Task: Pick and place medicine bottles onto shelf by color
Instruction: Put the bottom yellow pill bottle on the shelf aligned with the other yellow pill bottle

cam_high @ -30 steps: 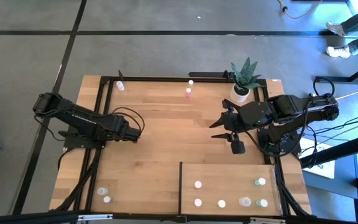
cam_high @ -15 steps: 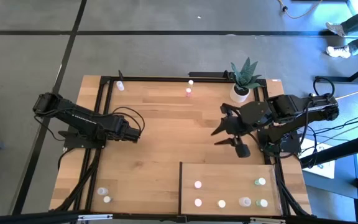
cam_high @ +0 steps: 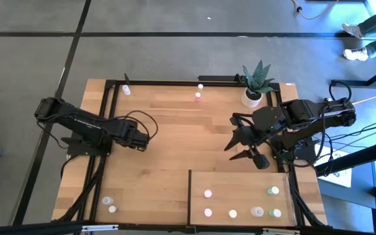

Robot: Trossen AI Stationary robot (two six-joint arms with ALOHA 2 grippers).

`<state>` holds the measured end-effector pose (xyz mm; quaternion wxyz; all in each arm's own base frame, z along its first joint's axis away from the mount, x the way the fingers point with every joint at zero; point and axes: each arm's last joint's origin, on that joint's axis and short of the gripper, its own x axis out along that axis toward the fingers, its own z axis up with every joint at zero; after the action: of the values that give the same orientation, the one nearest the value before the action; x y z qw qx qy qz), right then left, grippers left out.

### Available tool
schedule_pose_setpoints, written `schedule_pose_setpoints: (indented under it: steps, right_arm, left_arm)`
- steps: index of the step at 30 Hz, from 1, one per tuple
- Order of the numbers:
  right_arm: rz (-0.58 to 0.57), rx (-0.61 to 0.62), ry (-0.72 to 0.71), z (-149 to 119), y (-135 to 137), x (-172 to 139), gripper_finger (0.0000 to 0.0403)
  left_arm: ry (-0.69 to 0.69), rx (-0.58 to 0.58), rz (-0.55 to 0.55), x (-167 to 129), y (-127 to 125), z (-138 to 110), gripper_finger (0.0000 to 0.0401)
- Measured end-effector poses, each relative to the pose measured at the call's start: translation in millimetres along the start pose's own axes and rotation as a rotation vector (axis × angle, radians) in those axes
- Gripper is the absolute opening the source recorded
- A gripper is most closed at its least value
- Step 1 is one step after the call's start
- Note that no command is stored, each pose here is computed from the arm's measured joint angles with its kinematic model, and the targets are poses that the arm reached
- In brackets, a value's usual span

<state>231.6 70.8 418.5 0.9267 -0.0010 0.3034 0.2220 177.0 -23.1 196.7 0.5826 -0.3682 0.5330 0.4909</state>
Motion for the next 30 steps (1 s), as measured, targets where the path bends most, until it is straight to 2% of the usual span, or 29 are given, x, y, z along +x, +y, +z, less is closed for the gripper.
schedule_pose_setpoints:
  steps: [16,24,27,30]
  right_arm:
    - [0.0,0.0,-0.001,0,0,0,0.0167]
    - [0.0,0.0,-0.001,0,0,0,0.0167]
    - [0.0,0.0,-0.001,0,0,0,0.0167]
    - [-0.001,0.0,-0.001,0,0,0,0.0167]
  left_arm:
    - [-0.109,0.544,-0.199,-59,-24,14,0.0109]
    - [-0.144,0.744,-0.38,-92,-34,30,0.0109]
    - [-0.166,0.779,-0.46,-100,-40,37,0.0109]
    - [-0.186,0.8,-0.464,-103,-48,46,0.0109]
